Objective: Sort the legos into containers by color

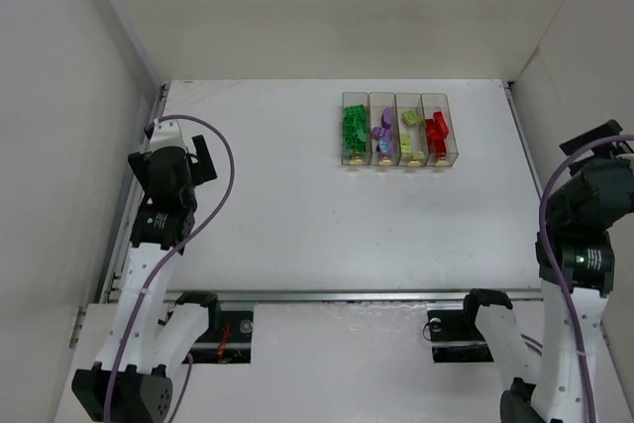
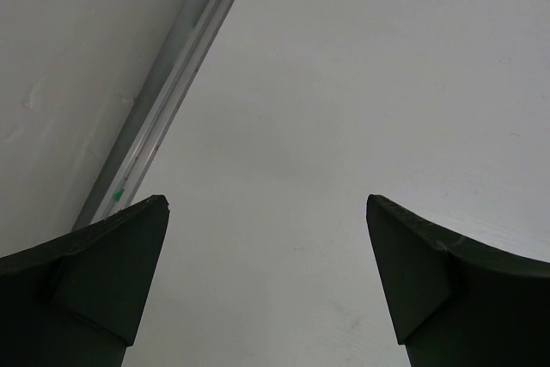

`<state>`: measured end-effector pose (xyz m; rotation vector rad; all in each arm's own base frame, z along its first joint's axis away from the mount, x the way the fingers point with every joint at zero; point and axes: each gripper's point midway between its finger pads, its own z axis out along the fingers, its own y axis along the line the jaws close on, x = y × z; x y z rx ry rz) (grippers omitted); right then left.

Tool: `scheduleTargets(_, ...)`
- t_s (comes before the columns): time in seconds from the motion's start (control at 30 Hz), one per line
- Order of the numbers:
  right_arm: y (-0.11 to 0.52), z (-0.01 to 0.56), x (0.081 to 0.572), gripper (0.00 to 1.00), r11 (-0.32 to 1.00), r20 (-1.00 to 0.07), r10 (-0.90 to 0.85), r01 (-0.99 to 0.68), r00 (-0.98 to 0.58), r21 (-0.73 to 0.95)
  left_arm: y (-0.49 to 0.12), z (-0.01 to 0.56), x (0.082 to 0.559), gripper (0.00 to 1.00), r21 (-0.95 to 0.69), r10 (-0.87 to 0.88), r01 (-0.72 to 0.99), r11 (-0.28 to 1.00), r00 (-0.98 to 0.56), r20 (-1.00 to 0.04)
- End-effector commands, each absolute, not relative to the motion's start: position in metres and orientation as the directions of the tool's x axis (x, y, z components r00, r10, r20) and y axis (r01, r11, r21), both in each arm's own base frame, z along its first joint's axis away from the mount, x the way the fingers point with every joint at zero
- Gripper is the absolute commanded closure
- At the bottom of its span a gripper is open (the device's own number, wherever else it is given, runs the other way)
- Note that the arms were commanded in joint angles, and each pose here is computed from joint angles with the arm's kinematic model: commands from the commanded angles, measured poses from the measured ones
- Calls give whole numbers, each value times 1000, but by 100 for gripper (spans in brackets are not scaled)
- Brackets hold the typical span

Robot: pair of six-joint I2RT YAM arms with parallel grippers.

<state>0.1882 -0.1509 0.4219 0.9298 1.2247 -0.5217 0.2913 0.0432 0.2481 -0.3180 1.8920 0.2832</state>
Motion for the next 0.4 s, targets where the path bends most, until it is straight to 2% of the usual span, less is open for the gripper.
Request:
scheduleTargets(0.0, -144, 427, 176, 0, 572, -935, 151, 743, 322, 348, 37, 256, 288, 1, -16, -117, -334, 943, -285, -951)
scheduleTargets(0.37, -142, 437, 154, 0, 578, -920, 128, 726, 371, 373, 35, 256, 279, 1, -52, -143, -320, 946, -266, -953)
